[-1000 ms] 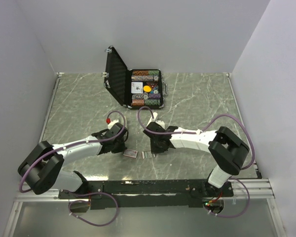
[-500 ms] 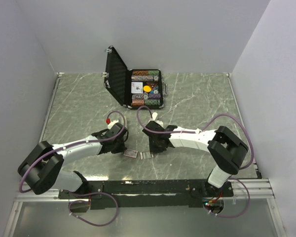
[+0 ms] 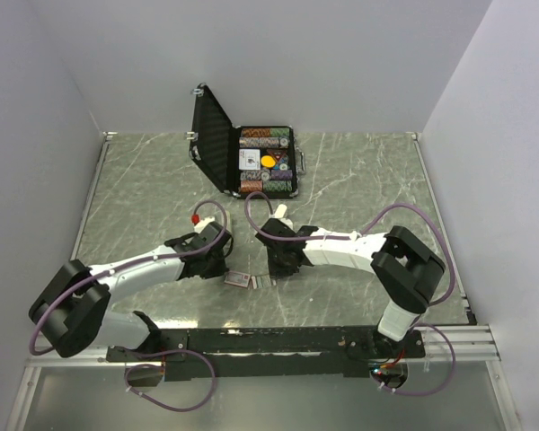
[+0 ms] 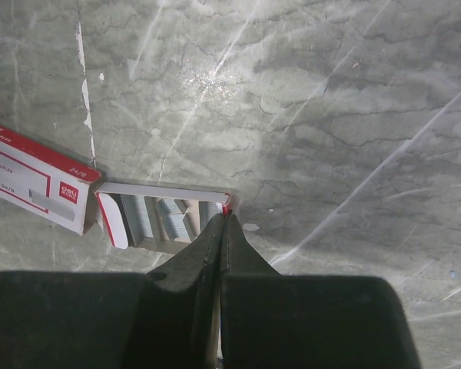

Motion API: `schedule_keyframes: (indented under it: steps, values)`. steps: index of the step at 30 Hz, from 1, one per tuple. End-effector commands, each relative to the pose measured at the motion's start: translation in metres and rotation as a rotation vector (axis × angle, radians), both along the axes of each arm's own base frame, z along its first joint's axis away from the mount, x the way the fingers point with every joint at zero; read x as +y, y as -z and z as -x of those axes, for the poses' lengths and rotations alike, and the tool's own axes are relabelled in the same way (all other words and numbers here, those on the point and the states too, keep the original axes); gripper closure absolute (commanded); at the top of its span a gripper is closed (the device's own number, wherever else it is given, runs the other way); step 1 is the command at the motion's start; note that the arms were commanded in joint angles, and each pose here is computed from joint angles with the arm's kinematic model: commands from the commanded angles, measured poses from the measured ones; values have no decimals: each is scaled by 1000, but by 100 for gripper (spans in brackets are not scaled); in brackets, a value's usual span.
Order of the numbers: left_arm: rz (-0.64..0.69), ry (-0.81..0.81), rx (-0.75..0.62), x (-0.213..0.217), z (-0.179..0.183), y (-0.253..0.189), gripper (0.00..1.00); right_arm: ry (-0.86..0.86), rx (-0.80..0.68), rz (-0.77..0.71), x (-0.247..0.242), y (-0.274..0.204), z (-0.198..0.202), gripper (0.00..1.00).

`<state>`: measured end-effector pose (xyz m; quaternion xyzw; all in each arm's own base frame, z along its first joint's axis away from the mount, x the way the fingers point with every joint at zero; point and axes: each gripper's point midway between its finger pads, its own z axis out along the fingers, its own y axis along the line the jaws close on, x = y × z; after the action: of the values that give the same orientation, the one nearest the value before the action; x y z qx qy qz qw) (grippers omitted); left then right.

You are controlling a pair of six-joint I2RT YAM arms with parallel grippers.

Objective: Unload the staples from the stapler

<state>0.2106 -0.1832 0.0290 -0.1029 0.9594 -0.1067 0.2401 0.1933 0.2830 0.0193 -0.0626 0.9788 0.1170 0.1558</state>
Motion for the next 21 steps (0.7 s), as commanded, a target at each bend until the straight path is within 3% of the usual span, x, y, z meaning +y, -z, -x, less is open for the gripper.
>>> schedule_keyframes:
  steps: [1, 21]
  values:
    - [12, 47, 30, -7, 5, 6, 99, -11, -18, -31, 12, -9, -8, 100]
    - [31, 138, 79, -22, 19, 15, 99, 29, -16, -22, 11, -3, -13, 100]
